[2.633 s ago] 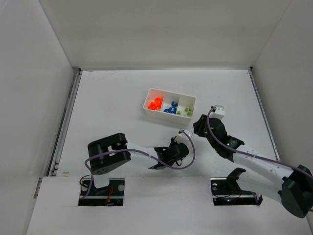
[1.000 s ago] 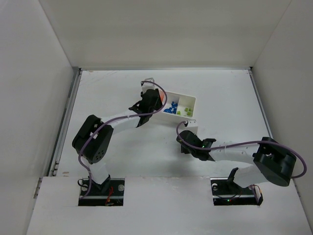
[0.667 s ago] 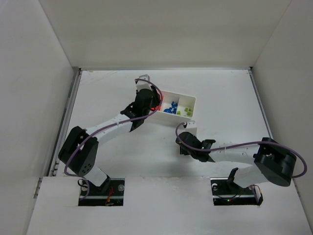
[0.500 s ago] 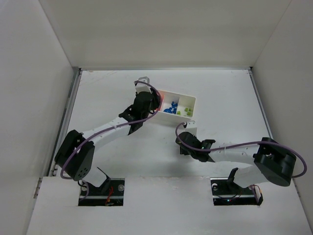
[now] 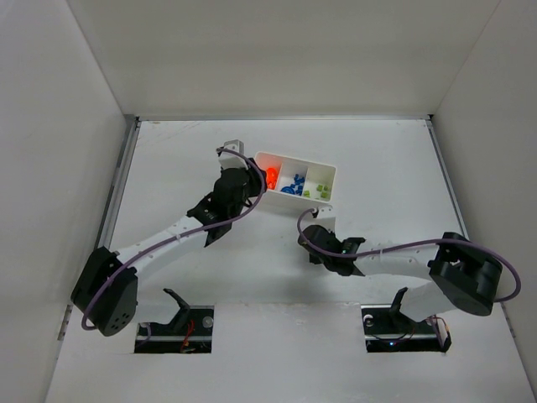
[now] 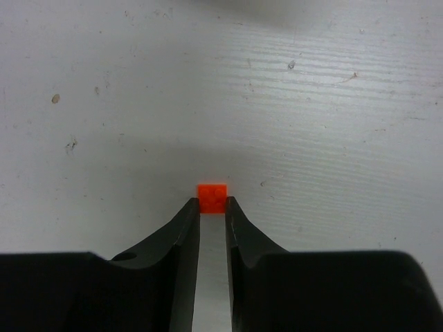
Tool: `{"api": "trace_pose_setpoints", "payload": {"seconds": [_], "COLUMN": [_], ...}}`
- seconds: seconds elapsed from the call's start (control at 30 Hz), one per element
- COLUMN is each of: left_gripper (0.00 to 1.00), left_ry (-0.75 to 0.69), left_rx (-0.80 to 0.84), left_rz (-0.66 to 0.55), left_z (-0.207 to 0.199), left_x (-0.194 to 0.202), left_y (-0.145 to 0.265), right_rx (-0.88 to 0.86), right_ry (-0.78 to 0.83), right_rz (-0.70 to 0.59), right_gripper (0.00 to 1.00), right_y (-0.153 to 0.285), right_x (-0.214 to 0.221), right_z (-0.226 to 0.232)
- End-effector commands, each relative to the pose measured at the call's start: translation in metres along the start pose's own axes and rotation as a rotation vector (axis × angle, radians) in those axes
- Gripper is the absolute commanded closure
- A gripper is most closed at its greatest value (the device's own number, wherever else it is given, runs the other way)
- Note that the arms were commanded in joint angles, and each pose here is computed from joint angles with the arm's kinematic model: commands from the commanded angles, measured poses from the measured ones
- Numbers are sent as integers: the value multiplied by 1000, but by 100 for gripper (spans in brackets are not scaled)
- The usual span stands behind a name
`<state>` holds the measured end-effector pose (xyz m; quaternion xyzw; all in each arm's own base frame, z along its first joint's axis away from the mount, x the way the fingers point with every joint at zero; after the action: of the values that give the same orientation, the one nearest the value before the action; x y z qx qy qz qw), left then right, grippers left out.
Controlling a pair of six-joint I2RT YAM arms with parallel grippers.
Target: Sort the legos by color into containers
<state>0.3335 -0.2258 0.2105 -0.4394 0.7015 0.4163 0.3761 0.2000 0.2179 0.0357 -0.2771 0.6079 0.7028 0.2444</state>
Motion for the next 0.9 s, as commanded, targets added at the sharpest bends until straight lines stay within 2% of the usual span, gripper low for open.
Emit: {"api": "trace_pose_setpoints", "payload": {"seconds": [0.0, 0.37, 0.5, 0.6, 0.77, 0.87], "left_gripper": [63, 63, 61, 60, 60, 60], "left_ry": [12, 38, 65, 79, 98, 108], "left_rx": [13, -47, -85, -118, -145, -166], "left_rz": [-27, -30, -37, -35, -33, -35], "left_z": [0, 34, 51, 64, 81, 92], "left_x": [-5, 6, 15, 22, 32, 38], "left_y": [11, 30, 40, 46, 57, 60], "right_rx": [11, -181, -264, -264, -165, -169], "right_ry": [9, -61, -71, -65, -52, -60], "right_rz": [-8, -143, -212, -240, -202, -209], "right_gripper": [78, 78, 78, 76, 66, 58], "right_y": [6, 48, 55, 50, 4, -15], "right_x": [0, -52, -91, -119, -112, -115], "right_z": [1, 36, 56, 63, 53, 66]}}
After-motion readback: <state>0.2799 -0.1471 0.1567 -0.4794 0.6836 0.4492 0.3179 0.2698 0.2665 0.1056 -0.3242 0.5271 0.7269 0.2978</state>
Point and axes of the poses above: each gripper's point midway between its finger pads, its own y axis back along the fingers, its own z axis along the line the jaws close on, x = y × z, the point moved 2 cm from there along y, back along the fingers, and after that the axes turned 3 degrees about -y, right-handed, at the moved point
